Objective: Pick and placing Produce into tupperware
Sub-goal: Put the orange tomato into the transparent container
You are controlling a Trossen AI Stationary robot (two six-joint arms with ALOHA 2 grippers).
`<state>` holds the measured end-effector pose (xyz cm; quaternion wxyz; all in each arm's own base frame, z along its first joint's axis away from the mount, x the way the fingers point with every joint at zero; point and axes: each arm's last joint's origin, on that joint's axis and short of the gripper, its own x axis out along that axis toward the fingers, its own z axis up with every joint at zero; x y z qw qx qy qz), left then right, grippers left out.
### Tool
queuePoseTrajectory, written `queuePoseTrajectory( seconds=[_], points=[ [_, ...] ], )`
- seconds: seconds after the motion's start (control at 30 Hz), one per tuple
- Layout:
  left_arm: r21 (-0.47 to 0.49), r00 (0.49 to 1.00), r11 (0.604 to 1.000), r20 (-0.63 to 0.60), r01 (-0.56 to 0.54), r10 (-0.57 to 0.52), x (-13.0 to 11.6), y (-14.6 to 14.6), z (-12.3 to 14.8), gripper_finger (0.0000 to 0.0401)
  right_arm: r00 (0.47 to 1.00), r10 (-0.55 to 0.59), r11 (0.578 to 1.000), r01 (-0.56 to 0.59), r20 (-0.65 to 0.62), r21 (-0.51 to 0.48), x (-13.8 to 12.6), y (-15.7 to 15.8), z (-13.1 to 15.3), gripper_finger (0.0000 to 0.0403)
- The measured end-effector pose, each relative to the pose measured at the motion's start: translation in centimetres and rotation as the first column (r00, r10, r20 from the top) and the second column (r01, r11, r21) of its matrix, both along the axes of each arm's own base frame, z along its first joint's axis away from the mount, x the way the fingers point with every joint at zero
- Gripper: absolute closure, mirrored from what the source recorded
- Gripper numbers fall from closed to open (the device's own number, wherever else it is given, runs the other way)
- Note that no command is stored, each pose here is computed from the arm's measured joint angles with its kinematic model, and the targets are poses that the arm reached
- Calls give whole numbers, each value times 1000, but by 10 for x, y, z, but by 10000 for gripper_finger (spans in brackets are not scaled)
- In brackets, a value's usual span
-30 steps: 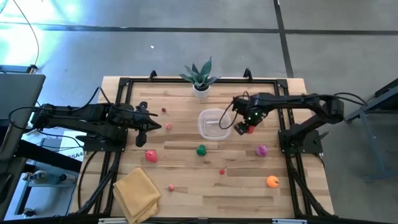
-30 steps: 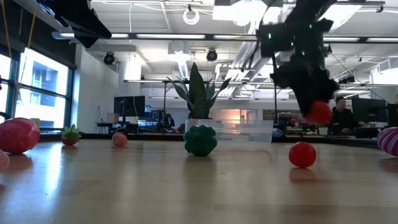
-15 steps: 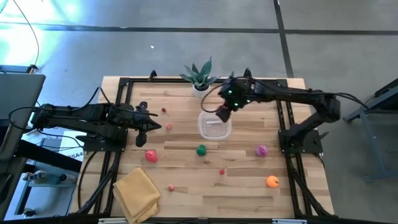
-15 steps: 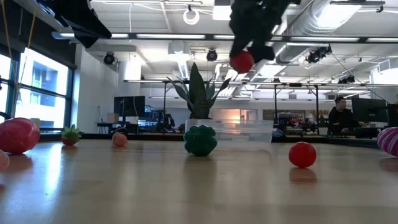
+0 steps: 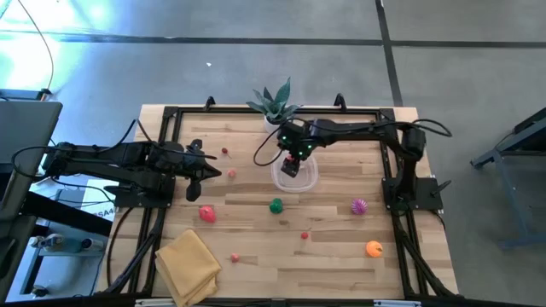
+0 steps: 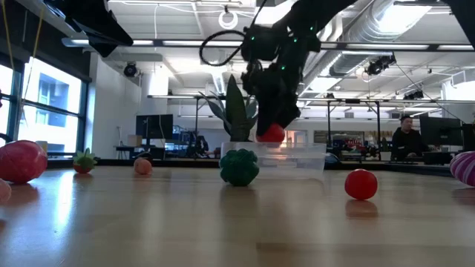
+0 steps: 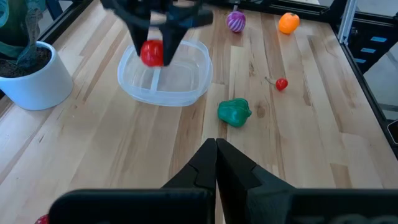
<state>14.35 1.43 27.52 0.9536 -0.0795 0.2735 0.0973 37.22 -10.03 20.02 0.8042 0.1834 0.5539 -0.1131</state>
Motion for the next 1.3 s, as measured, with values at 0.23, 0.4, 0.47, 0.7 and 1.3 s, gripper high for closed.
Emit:
queuePoseTrajectory(
  seconds=[0.23,0.4,0.47,0.7,1.3],
  points=[
    [0,1000,1000,0,0,0,0,0,0,400,997,43,999,-43,-62,-1,10,-1,-32,162],
    [0,1000,1000,0,0,0,0,0,0,400,997,59,998,-60,-50,-13,12,-2,-36,162],
    [0,1000,1000,0,0,0,0,0,0,400,996,71,997,-71,-51,-17,12,-2,-36,162],
    [0,1000,1000,0,0,0,0,0,0,400,996,61,997,-64,-65,-47,12,-2,-36,144],
    [0,1000,1000,0,0,0,0,0,0,400,996,65,997,-68,-69,-41,9,1,-30,119]
  ],
)
